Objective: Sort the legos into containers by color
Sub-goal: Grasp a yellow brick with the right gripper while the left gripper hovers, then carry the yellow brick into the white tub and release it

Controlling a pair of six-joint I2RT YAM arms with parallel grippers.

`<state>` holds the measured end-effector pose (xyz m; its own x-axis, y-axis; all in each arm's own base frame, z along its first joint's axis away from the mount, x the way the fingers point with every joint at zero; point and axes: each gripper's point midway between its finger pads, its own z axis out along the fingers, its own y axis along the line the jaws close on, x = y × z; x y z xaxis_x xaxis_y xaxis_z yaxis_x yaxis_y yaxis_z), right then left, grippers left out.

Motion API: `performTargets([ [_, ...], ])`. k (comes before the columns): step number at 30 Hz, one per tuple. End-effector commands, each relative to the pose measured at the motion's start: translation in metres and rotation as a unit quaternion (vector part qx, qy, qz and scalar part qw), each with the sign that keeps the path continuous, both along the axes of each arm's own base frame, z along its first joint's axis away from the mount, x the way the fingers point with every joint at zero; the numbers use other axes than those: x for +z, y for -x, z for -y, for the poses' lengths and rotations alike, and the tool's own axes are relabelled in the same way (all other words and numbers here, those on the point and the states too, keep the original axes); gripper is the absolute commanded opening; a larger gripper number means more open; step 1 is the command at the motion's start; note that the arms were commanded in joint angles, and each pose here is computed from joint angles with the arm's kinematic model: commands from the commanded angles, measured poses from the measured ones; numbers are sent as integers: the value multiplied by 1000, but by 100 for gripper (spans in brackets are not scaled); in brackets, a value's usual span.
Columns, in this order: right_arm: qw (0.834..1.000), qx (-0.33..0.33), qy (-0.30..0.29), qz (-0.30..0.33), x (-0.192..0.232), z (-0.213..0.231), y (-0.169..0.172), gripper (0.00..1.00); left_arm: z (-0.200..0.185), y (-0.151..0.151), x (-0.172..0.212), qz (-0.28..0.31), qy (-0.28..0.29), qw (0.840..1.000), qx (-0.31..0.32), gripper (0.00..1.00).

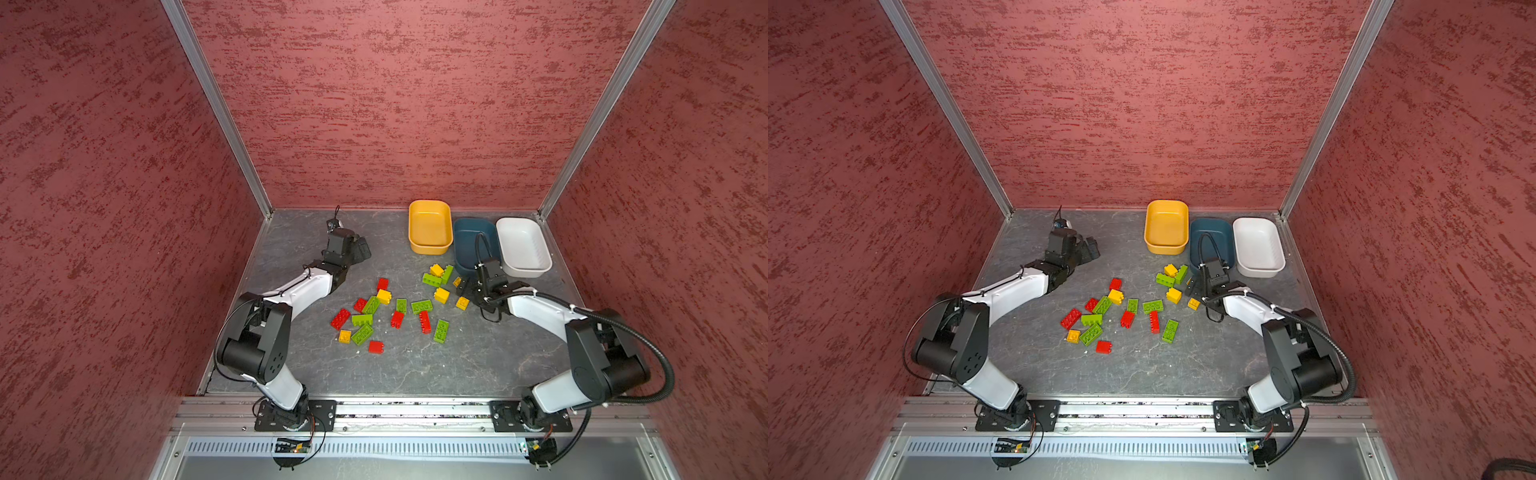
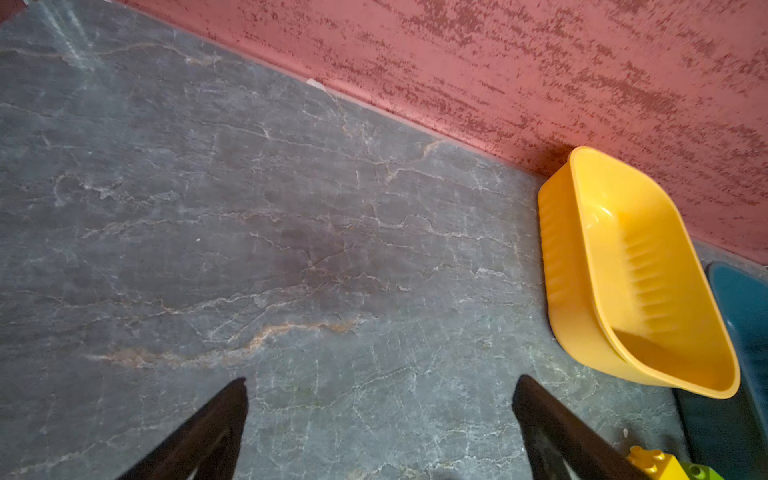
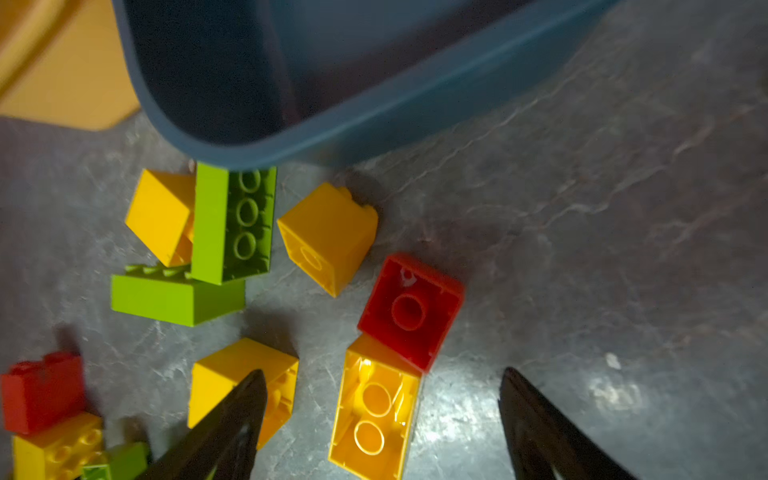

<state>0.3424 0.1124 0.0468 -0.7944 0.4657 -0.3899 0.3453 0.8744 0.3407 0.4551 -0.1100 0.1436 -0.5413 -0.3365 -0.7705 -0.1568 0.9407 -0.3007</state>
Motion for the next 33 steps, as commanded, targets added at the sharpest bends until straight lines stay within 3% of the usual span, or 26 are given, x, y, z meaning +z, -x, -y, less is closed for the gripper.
performTargets([
  [1, 998, 3, 52, -29, -8, 4, 6, 82, 1, 4, -2, -13, -6, 1000, -3, 99],
  [3, 997, 12, 69, -32, -11, -1, 9, 82, 1, 5, -2, -14, -8, 1000, -4, 99],
  [17, 990, 61, 120, -49, -22, -4, 16, 36, 10, 6, -1, -22, -31, 999, -17, 99],
  [20, 989, 95, 112, -13, -4, -9, 15, 27, 12, 9, -1, -27, -36, 999, -22, 99],
  [24, 982, 122, 125, 67, 41, -1, 9, 25, 16, 10, 0, -30, -44, 998, -27, 99],
  [29, 978, 42, 104, 174, 106, 70, -19, 24, 30, 9, 1, -30, -41, 998, -31, 99],
  [33, 969, -21, 95, 228, 132, 127, -45, 25, 44, 9, 3, -27, -40, 998, -34, 99],
])
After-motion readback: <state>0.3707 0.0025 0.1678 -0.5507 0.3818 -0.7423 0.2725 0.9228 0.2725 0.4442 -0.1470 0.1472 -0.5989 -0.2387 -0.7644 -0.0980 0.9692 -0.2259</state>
